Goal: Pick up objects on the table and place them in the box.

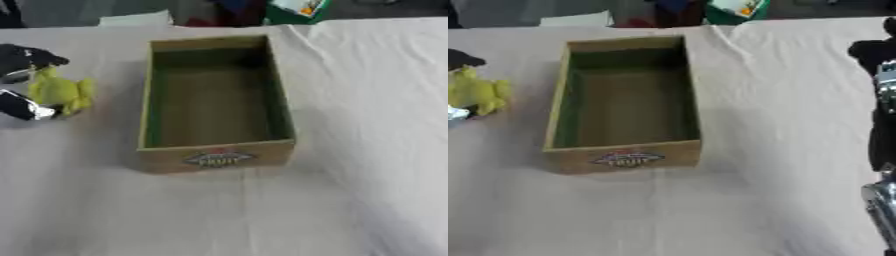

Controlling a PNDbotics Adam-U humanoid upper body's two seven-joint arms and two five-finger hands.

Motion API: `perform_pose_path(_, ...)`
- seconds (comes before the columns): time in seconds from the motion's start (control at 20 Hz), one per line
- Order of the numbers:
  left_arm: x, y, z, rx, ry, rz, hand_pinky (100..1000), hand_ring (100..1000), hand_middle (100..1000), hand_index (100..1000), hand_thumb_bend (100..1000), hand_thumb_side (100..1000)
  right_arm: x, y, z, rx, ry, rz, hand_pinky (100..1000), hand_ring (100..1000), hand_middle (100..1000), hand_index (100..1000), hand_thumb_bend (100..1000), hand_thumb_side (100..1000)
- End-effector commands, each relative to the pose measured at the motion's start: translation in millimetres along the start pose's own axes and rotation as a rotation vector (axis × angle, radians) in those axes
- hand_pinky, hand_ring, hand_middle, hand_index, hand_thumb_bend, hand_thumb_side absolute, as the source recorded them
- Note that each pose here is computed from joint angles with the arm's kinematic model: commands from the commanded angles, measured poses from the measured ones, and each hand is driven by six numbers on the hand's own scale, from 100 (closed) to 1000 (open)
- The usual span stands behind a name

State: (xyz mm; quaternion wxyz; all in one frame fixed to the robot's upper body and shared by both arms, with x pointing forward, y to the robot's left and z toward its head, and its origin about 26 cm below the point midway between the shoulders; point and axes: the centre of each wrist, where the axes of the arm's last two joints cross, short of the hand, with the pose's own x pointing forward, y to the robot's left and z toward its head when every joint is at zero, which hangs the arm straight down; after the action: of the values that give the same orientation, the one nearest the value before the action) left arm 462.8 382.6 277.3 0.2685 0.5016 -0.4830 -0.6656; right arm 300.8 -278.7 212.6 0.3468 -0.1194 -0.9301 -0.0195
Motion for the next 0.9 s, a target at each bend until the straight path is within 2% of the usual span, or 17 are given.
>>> perform_pose_path(0.05,-12.2,12.1,6.2,0.027,0.034,-0.01,613,795,820,1000,319,600,7.9,-1.8,-5.2,0.014,-0.035,0.006,908,771,653,892,100,703)
perform_pose_path(0.15,-12.3,8.7,6.2,0.002,0.036,-0.008,610,795,815,984,301,578,7.8,-1.8,-5.0,0.014,-0.035,0.006,908,771,653,893,100,691)
perform_pose_path(0.35,-12.6,4.2,6.0,-0.056,0.034,0.002,587,773,763,809,192,513,7.3,-1.7,-4.2,0.011,-0.032,0.006,908,771,650,893,100,676)
perform_pose_path(0.5,-12.8,3.5,6.4,-0.072,0.032,0.017,552,734,690,726,100,504,6.9,-2.1,-3.6,0.005,-0.03,0.006,908,772,648,893,100,672)
perform_pose_path(0.75,-12.4,7.9,7.4,-0.012,0.044,0.024,490,674,619,667,100,481,5.9,-2.2,-2.0,-0.004,-0.022,0.006,909,772,648,894,100,667)
perform_pose_path(0.85,-12.3,9.6,8.0,0.021,0.05,0.02,466,644,598,662,100,417,5.6,-2.4,-1.5,-0.007,-0.02,0.007,909,773,647,894,100,668)
perform_pose_path(0.9,-12.2,10.3,8.3,0.039,0.053,0.016,457,635,590,660,100,353,5.4,-2.7,-1.2,-0.009,-0.019,0.007,909,773,647,894,100,668)
